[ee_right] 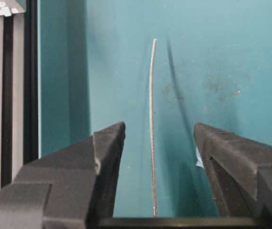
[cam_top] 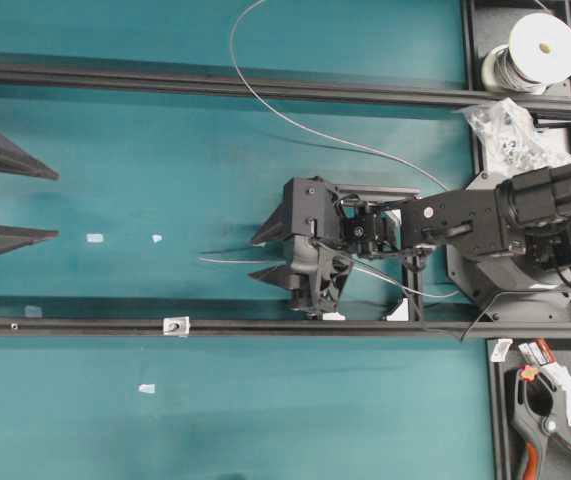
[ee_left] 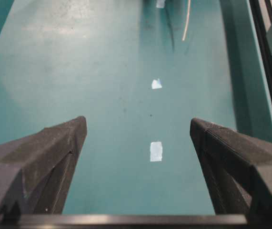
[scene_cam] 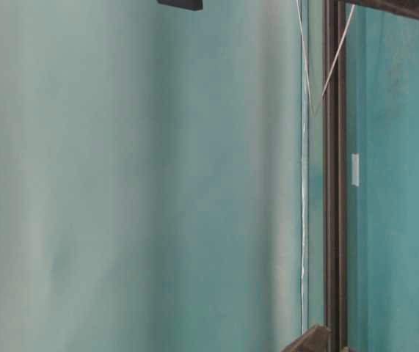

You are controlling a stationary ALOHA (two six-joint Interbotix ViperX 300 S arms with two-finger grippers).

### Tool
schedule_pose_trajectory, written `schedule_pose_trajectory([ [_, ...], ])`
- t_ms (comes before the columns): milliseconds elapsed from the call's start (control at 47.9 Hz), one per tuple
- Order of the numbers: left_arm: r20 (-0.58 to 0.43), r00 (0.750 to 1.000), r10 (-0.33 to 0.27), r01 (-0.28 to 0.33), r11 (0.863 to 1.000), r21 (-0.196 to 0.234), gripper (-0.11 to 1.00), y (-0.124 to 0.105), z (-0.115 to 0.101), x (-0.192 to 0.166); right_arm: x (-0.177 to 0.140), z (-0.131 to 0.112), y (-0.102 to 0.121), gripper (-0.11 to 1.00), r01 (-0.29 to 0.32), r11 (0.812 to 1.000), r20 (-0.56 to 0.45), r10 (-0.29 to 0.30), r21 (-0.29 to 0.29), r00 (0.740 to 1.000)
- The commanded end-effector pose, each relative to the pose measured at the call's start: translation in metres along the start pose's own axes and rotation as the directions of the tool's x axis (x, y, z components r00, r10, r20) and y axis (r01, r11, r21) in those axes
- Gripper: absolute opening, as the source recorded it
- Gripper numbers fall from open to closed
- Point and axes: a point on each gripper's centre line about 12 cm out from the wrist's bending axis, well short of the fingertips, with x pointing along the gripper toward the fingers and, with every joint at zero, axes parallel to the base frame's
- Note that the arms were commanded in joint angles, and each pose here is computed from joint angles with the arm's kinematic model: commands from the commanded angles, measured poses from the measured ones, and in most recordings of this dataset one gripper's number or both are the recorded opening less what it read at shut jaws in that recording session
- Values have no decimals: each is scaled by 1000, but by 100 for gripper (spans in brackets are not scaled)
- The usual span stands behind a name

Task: Insert the wire through the hole in the metal fitting.
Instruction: 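Close the right gripper on the grey wire near its tip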

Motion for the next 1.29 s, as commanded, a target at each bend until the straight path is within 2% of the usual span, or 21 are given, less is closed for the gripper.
schedule_pose_trajectory([
  [0,26,1000,-3,3,1000,1,81,-1,7,2,-1,8,4,64,-10,1000,19,10,-3,1000],
  [104,25,1000,-3,3,1000,3,81,-1,6,2,-1,8,4,58,-10,1000,18,10,-2,1000],
  [271,25,1000,-3,3,1000,1,81,-1,6,2,-1,8,4,15,-10,1000,18,10,-3,1000],
  [376,25,1000,-3,3,1000,1,81,-1,6,2,-1,8,4,1,-9,1000,16,9,-2,1000],
  [835,26,1000,-3,3,1000,1,80,-1,7,3,-3,14,5,0,-38,999,119,39,-12,992],
  [1273,28,1000,-4,4,1000,-4,80,-1,7,1,-11,25,5,0,-36,999,141,37,-6,989],
])
